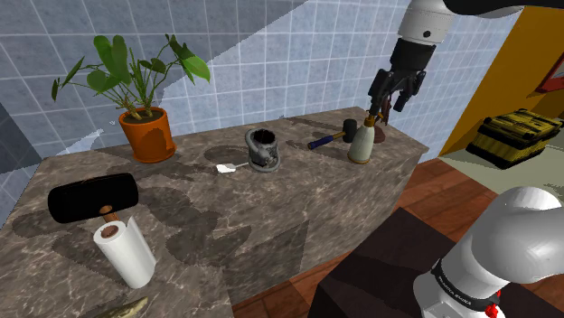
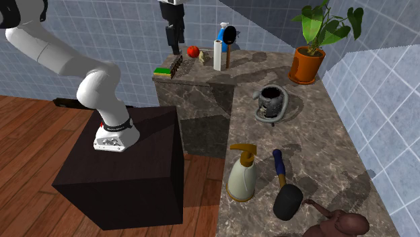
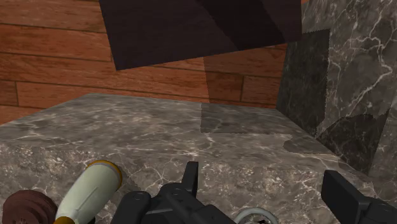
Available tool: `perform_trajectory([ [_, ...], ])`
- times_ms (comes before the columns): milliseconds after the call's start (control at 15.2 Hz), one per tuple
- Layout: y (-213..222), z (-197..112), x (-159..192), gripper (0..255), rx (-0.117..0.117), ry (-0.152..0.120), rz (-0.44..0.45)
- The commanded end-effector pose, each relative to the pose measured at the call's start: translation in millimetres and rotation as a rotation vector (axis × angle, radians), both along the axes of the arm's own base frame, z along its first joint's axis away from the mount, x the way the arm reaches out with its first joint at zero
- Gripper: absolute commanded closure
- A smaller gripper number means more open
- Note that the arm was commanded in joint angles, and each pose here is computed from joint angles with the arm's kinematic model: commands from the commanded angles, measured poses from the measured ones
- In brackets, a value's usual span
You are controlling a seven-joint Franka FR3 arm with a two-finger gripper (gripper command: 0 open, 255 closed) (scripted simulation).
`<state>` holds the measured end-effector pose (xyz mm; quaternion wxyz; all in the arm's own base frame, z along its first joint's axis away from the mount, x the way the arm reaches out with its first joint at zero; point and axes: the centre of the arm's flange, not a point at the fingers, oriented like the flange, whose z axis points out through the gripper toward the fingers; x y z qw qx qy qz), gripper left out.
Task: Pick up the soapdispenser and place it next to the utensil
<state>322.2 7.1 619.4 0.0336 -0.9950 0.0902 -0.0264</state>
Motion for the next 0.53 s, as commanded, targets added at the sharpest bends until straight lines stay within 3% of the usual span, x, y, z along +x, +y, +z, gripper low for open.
perform_trajectory([
  [0, 0.0, 0.0, 0.0, 0, 0.000, 0.000, 0.000],
  [462, -74.5, -33.5, 40.4, 0, -0.013, 0.007, 0.008],
])
